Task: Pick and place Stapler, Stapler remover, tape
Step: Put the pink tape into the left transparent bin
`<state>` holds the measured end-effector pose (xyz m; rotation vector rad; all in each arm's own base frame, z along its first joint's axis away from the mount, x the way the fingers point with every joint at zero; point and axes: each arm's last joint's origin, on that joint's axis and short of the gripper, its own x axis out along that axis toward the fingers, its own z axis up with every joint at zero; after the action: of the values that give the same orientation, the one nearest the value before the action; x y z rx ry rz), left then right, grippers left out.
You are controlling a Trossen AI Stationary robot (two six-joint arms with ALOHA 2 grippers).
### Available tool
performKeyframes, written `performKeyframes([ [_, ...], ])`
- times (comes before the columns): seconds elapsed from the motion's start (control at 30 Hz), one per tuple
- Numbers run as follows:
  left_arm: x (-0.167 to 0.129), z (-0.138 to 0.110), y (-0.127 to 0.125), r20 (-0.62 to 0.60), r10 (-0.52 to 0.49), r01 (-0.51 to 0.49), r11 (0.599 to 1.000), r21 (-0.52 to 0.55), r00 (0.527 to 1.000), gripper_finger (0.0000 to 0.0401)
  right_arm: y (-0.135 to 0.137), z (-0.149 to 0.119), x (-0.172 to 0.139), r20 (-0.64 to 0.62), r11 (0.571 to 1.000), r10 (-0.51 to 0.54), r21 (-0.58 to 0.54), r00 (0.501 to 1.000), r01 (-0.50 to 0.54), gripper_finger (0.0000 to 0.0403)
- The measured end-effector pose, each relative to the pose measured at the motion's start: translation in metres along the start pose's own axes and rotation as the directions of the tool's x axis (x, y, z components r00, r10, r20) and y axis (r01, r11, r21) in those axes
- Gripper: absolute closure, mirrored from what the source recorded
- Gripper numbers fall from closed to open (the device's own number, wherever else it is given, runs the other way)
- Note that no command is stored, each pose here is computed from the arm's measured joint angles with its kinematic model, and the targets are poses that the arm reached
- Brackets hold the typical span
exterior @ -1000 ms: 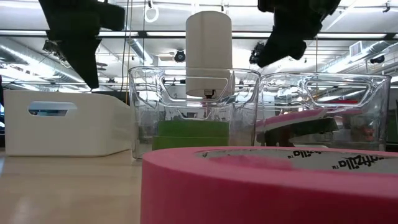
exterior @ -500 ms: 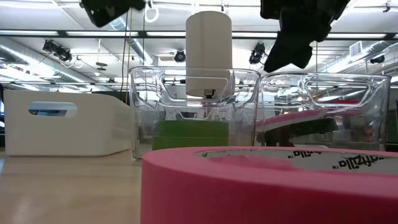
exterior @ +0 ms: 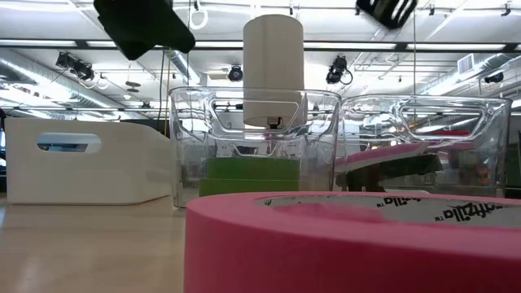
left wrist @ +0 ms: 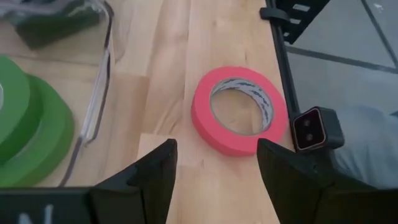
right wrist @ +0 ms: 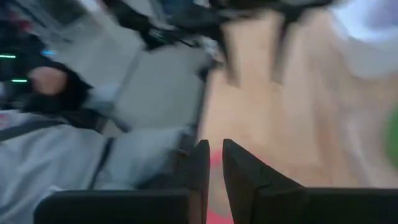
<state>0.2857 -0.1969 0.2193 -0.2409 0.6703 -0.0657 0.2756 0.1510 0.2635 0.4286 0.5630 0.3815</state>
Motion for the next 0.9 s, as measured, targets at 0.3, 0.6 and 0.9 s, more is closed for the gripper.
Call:
performKeyframes([
  [0.3, 0.001, 0.004, 0.006, 0.021, 0.042, -0.043, 0.999, 0.023, 0.999, 0.0176, 0.074, -0.033, 0.035, 0.135, 0.98, 0.149, -0.149, 0.98, -0.129, 0.0355],
  [0.6, 0.004, 0.007, 0.013, 0.022, 0.068, -0.068, 0.997, 0.023, 0.997, 0.0176, 0.107, -0.027, 0.103, -0.157, 0.95, -0.063, -0.312, 0.986, 0.011, 0.0355],
  [0.9, 0.003, 0.002, 0.016, -0.025, 0.097, -0.096, 0.994, 0.047, 0.995, 0.0176, 0.107, -0.028, 0.124, -0.308, 0.94, -0.207, -0.324, 0.929, 0.102, 0.0355],
])
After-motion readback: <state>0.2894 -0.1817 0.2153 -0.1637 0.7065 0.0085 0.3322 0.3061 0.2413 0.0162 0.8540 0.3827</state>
